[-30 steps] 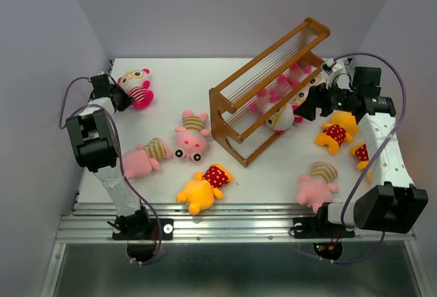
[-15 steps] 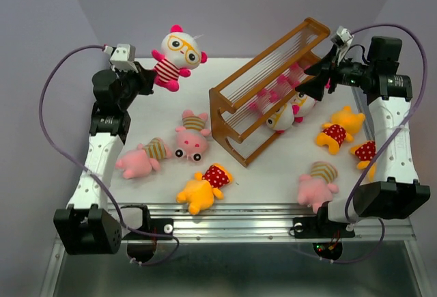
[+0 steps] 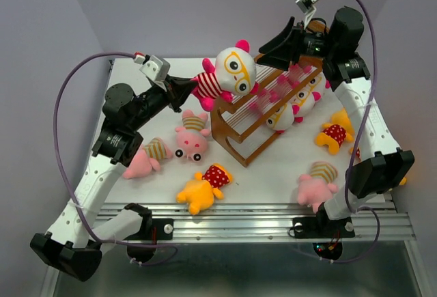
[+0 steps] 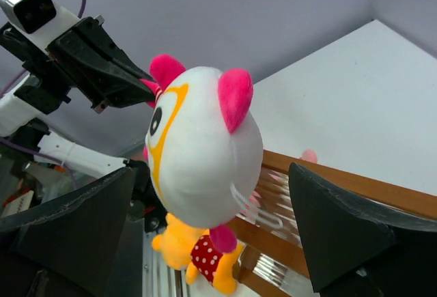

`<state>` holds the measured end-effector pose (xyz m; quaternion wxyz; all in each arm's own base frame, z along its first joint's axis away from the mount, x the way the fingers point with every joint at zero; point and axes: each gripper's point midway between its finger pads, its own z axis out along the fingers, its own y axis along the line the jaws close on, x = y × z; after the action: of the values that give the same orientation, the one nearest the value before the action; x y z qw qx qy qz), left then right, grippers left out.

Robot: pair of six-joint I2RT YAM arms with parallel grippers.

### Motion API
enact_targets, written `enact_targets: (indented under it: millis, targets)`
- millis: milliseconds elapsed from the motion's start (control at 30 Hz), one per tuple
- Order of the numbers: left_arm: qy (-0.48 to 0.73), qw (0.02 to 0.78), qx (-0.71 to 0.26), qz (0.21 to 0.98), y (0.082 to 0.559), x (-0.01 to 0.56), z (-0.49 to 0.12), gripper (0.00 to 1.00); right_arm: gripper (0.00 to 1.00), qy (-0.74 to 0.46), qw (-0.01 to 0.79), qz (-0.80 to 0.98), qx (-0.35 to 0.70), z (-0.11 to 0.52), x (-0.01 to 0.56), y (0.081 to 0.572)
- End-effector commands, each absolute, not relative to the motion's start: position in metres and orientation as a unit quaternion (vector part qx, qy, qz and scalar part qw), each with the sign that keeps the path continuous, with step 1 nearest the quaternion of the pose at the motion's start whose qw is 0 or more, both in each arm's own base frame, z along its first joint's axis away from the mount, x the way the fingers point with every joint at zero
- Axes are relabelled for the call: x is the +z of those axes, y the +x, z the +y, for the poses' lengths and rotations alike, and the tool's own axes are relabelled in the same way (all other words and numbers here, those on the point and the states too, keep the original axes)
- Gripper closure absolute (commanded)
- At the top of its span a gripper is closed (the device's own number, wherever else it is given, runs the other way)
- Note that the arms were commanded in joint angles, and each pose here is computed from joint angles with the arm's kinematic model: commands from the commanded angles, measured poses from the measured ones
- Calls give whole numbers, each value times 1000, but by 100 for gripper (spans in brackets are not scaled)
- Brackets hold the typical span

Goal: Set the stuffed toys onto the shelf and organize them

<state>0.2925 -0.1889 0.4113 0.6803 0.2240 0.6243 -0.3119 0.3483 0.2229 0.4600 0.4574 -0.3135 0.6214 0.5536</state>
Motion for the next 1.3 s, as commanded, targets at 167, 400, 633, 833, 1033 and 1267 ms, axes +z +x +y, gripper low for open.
enact_targets:
  millis: [167,400,633,833,1033,1267]
  targets:
    - [255,696,-341,578,258,460,-220,100,0,-347,477,615,523,247,475,334]
    - [250,692,-341,585,259,456,-227,100,9,-384,430,630,521,249,449,305]
    - [227,707,-321,588,269,458,-220,100,33,-434,401,622,514,247,421,264]
    - [208,709,-330,587,271,458,-219,100,93,-428,390,624,524,245,402,243]
    - [173,723,-333,581,268,471,-208,81,100,-392,452,635,489,234,410,236]
    - [86,757,-298,575,259,486,-165,23,100,-339,548,657,391,196,405,216]
